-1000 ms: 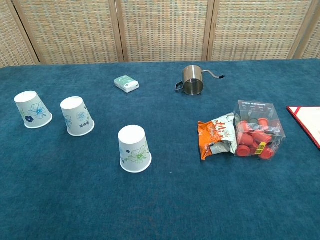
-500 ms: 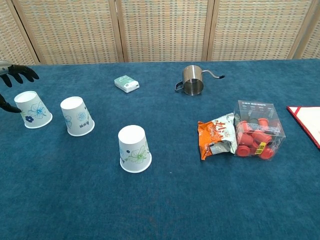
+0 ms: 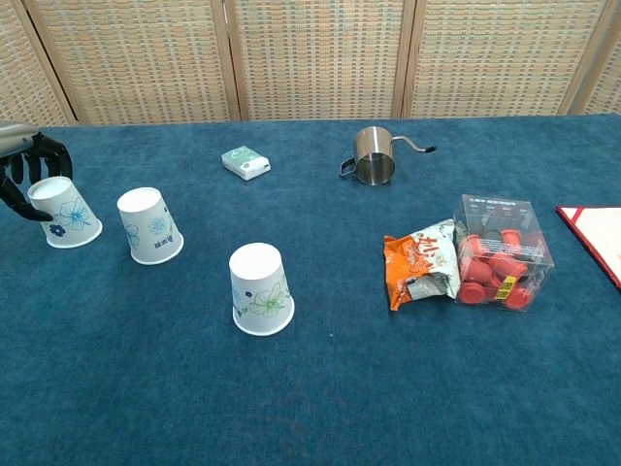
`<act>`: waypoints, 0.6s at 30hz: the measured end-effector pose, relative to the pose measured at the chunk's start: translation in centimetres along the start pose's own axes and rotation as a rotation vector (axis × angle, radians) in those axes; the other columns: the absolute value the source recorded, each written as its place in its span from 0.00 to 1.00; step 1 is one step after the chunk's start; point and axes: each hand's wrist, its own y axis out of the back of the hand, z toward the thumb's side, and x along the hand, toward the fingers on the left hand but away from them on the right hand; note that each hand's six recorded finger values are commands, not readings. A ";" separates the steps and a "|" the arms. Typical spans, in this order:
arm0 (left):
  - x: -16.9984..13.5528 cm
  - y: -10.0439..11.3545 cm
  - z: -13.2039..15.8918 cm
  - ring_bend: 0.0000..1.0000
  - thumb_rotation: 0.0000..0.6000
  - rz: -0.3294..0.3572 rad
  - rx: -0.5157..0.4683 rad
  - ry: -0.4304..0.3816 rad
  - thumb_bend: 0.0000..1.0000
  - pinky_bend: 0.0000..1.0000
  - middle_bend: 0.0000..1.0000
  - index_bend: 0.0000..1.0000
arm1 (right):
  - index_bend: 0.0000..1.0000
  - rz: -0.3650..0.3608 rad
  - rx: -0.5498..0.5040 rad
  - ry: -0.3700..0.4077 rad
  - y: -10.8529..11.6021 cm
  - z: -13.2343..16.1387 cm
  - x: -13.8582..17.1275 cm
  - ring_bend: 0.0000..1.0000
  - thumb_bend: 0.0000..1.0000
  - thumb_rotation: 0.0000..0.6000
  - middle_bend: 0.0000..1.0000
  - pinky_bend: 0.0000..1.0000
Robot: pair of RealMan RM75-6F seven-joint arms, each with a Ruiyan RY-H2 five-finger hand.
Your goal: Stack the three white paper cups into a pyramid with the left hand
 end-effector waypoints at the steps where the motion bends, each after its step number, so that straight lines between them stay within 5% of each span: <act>1: 0.0 0.1 0.1 0.48 1.00 0.008 -0.001 0.000 0.20 0.47 0.51 0.48 | 0.09 0.002 -0.001 -0.001 0.0 0.0 0.0 0.00 0.00 1.00 0.00 0.00; 10: -0.4 1.2 0.5 0.48 1.00 0.046 -0.051 -0.009 0.21 0.47 0.51 0.49 | 0.09 0.002 -0.005 -0.005 0.1 -0.1 0.0 0.00 0.00 1.00 0.00 0.00; 18: -1.8 2.0 2.5 0.48 1.00 0.014 -0.113 -0.089 0.21 0.47 0.51 0.49 | 0.09 0.009 -0.009 -0.006 0.0 -0.1 0.0 0.00 0.00 1.00 0.00 0.00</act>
